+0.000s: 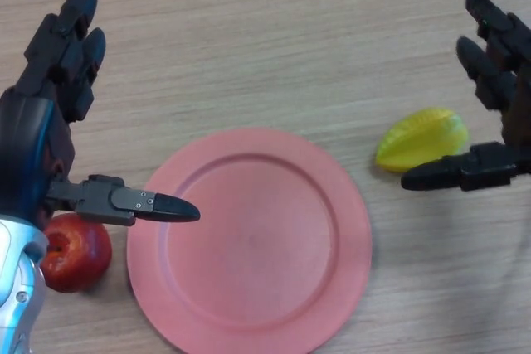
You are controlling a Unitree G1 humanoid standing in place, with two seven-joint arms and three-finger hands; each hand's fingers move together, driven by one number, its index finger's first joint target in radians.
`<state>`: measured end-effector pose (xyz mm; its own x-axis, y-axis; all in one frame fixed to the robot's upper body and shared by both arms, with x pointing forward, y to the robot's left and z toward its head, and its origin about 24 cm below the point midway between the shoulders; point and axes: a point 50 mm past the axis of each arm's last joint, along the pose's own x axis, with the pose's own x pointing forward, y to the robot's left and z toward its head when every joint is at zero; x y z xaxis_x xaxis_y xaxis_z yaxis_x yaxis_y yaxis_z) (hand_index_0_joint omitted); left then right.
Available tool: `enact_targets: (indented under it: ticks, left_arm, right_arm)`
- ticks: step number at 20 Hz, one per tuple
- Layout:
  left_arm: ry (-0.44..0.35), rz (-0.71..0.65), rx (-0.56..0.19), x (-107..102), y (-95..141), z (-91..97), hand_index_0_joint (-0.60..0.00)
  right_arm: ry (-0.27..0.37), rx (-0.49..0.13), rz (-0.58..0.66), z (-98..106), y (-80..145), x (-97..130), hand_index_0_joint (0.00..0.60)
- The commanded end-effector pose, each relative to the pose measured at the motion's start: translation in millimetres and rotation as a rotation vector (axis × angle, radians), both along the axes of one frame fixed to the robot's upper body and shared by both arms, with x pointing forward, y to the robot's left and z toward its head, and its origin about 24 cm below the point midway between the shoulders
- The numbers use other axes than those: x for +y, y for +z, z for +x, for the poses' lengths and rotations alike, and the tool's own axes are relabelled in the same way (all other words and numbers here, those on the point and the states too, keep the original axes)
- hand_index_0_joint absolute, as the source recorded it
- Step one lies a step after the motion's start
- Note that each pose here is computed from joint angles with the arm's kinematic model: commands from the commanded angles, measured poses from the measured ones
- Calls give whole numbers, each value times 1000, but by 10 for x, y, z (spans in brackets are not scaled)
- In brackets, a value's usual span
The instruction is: Pick up the yellow starfruit and place it on the plate
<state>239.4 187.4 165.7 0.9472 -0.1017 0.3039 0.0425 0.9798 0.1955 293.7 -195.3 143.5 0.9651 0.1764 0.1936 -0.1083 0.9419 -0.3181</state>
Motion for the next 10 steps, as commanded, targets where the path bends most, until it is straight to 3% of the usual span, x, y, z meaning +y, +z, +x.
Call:
enact_targets:
  ticks: [1, 3, 10]
  left_arm:
    - [-9, -41, -169, 82, 273, -93, 0]
    - [-12, -40, -163, 88, 281, -91, 0]
    - [-5, -65, -171, 184, 243, -142, 0]
  right_arm:
    - [6, -296, -130, 64, 364, -99, 0]
    - [0, -328, -218, 177, 305, -124, 0]
    - [83, -284, -452, 477, 70, -78, 0]
